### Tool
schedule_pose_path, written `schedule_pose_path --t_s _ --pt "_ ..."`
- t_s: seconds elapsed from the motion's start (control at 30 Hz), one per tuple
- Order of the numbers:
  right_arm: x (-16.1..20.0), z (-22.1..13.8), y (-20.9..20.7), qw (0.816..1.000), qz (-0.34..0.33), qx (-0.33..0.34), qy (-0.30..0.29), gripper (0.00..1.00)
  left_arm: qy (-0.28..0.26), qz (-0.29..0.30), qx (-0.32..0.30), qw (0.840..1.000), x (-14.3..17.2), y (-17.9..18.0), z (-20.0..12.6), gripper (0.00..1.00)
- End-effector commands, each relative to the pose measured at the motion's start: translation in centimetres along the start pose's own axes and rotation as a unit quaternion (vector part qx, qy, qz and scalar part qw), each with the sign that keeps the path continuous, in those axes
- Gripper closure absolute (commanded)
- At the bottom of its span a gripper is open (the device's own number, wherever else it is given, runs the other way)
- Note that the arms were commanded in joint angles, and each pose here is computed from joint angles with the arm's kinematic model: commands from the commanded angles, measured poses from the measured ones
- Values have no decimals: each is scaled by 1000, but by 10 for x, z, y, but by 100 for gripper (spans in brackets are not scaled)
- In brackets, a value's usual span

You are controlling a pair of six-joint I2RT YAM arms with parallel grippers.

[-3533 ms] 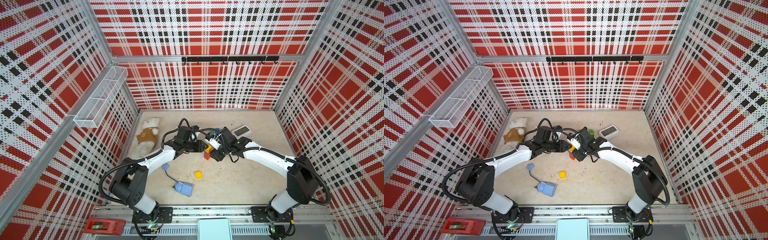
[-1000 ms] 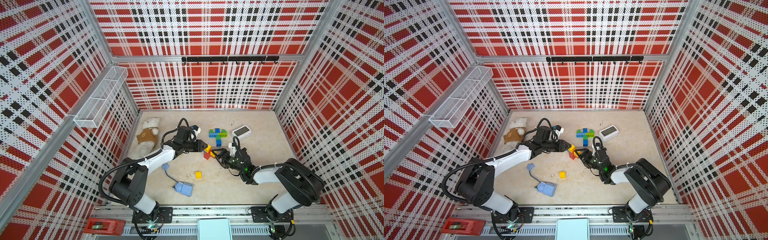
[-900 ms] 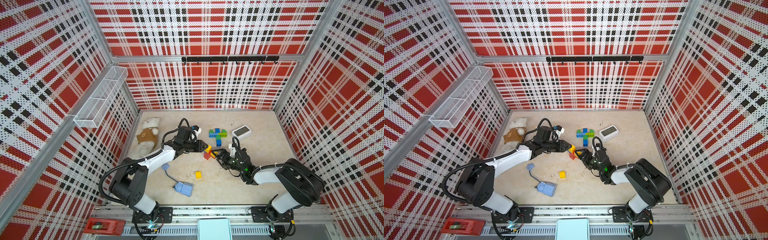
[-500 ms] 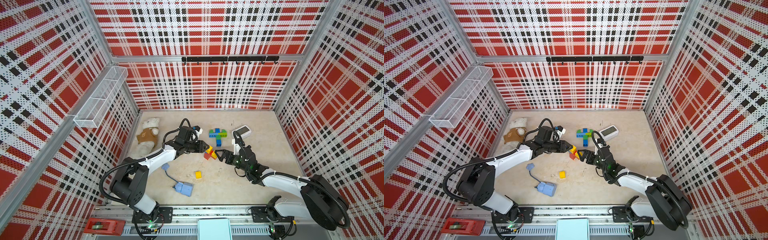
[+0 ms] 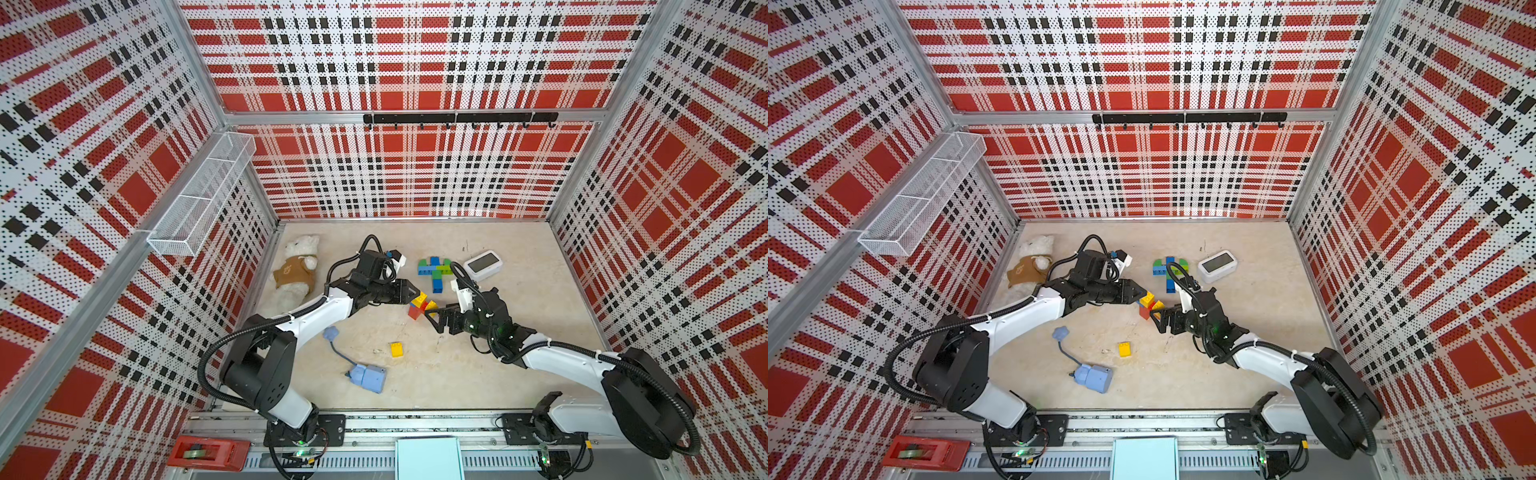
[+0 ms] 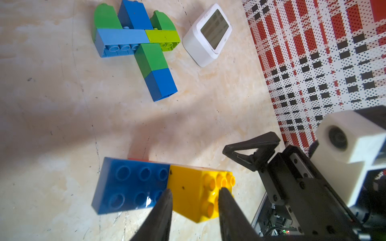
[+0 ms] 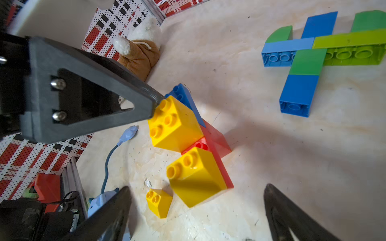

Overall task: Assemble a fork with lego
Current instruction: Adjust the lego brick at the center of the board.

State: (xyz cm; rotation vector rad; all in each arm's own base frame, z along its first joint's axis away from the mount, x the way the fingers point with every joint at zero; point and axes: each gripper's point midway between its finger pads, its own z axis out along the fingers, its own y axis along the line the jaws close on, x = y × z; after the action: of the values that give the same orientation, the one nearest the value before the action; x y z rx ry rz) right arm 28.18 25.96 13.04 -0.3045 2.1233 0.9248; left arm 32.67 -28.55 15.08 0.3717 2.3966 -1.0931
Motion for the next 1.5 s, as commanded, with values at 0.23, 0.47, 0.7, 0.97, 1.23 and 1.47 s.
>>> schedule_pose_path --t_s 0.23,0.47,0.7,0.97,1.23,1.47 --pt "-5 8 7 1000 -22 -9 8 7 0 -15 -7 1000 -1 12 2 63" --pt "-8 9 7 1000 -18 -7 3 10 5 -24 -12 1000 4 19 4 64" --pt "-16 10 12 1000 -19 -12 -4 11 6 -28 -18 999 6 25 3 64" --pt "-25 5 21 999 -31 -19 -12 3 6 -36 -26 999 8 32 3 64" --pt "-20 4 19 999 -49 -12 -2 0 5 -42 -30 999 8 38 2 65" --pt "-12 6 14 997 -66 6 25 0 4 -39 -22 999 6 34 1 65"
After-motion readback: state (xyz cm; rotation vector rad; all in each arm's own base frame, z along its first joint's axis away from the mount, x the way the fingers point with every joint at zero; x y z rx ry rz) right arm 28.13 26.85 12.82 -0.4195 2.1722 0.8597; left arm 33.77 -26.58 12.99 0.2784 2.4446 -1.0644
